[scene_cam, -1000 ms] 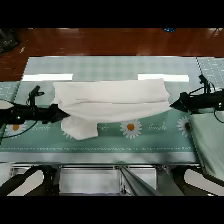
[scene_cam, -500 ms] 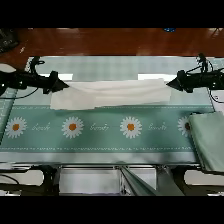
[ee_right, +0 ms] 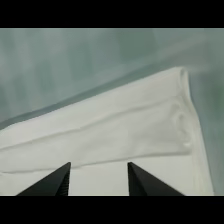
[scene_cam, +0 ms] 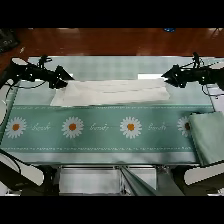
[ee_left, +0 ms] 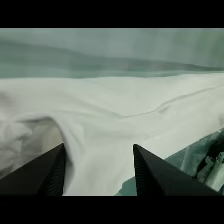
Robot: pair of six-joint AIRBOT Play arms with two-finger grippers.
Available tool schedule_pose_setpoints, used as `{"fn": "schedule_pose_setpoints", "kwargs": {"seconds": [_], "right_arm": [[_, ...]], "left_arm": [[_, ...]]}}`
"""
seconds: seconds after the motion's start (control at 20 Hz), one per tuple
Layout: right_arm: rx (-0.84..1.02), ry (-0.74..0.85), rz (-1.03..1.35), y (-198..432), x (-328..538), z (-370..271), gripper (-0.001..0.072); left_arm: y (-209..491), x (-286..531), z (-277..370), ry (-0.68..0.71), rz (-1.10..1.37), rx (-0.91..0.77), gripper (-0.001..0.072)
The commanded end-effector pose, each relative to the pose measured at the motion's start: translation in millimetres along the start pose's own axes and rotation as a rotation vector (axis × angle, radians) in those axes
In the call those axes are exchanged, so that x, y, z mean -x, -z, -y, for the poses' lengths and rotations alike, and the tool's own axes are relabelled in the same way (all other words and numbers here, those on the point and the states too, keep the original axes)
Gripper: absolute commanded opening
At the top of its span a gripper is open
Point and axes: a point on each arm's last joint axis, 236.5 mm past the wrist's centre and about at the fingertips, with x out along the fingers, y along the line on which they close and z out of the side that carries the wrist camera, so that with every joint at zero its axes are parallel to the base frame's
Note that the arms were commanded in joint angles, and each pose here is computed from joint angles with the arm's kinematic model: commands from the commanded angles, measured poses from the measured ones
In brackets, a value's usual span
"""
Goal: Fold the shirts.
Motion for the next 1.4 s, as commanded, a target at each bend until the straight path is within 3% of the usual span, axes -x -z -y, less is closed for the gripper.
{"fn": "schedule_pose_setpoints", "kwargs": {"seconds": [0.0,0.15,0.4,0.65,0.9,1.25,1.3,1.35], "right_arm": [[0.035,-0.027,0.001,-10,28,-7,0.0415],[0.042,0.000,0.087,-28,98,0,0.0415],[0.003,0.291,0.100,0,161,71,0.0415],[-0.151,0.230,0.104,19,104,94,0.0414],[-0.176,0.185,-0.063,48,33,93,0.0415],[-0.170,0.082,-0.157,49,-39,59,0.0412],[-0.150,0.071,-0.159,45,-46,49,0.0398],[-0.120,0.065,-0.159,42,-52,39,0.0285]], "left_arm": [[9,35,-14,-0.026,-0.085,-0.011,0.0508],[-4,122,-8,-0.062,0.044,-0.032,0.0508],[35,212,53,-0.185,0.329,-0.251,0.0507],[107,156,66,-0.218,0.519,-0.358,0.0507],[135,87,50,-0.213,0.416,-0.375,0.0507],[131,63,36,-0.230,0.362,-0.348,0.0506],[130,63,35,-0.231,0.364,-0.346,0.0506],[127,64,35,-0.232,0.375,-0.347,0.0506]]}}
